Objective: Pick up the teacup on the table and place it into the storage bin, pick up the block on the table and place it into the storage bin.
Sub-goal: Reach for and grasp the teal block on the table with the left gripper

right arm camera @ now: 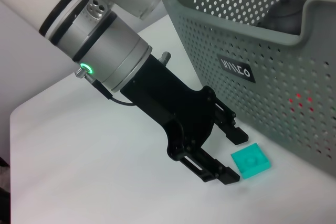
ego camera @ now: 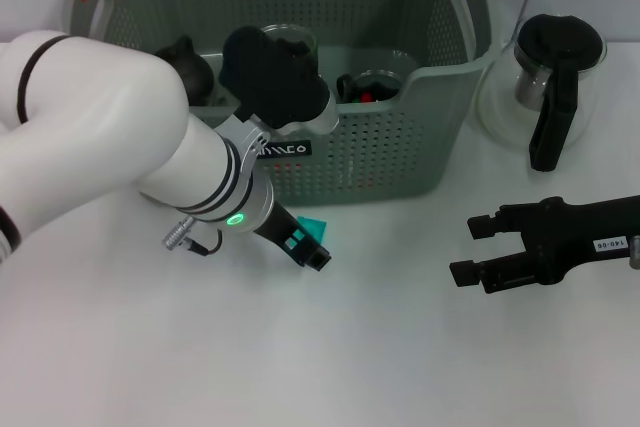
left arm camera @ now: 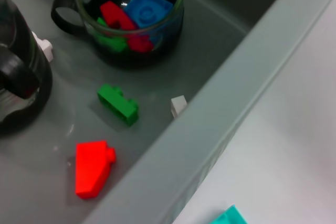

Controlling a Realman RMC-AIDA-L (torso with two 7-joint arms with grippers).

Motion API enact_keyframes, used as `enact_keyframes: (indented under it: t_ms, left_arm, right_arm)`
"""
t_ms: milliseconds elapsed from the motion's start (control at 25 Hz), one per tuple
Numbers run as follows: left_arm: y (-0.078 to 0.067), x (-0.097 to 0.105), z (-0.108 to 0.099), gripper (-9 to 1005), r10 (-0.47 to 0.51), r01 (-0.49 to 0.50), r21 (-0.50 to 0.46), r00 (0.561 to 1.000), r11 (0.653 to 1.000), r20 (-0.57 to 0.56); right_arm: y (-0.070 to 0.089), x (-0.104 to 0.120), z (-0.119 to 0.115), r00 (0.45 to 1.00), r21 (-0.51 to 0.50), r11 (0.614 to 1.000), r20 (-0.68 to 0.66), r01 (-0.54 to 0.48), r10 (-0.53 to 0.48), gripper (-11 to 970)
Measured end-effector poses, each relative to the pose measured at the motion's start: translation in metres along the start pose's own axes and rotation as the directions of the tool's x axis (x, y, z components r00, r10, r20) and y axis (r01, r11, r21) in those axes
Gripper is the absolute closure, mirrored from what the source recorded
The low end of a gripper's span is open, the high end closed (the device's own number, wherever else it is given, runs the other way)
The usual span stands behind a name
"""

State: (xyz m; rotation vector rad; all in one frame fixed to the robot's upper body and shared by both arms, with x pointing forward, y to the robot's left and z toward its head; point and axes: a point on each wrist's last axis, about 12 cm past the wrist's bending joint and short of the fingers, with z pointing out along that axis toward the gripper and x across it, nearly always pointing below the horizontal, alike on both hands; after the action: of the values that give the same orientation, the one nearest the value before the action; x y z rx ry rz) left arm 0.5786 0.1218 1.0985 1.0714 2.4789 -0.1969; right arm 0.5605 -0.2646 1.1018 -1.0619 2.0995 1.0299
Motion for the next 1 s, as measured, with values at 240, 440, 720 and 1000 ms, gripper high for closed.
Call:
enact_keyframes:
  t_ms: [240, 440, 720, 1000]
  left_arm:
    - [-0.005, -0.003, 0.000, 335, -0.013, 0.013, 0.011, 1.000, 1.000, -0.007]
    - [-0.007, -0.006, -0.002, 331, -0.041, 0.042, 0.019, 0.999, 0.999, -0.035]
    - [-0.008, -0.008, -0.005, 306, -0.128, 0.130, 0.021, 0.990, 0.991, -0.056]
    - [-0.009, -0.016, -0.014, 254, -0.172, 0.174, 0.030, 0.983, 0.984, -0.057]
  right_arm:
    - [0.000, 0.000, 0.000, 1.000, 0.000, 1.000, 0.000, 0.000, 0.000, 37]
    - [0.000, 0.000, 0.000, 1.000, 0.001, 1.000, -0.001, 0.000, 0.000, 37]
    - [0.000, -0.001, 0.001, 1.000, -0.001, 1.000, -0.003, 0.003, -0.003, 37]
    - [0.000, -0.005, 0.001, 1.000, -0.009, 1.000, -0.016, 0.013, -0.013, 37]
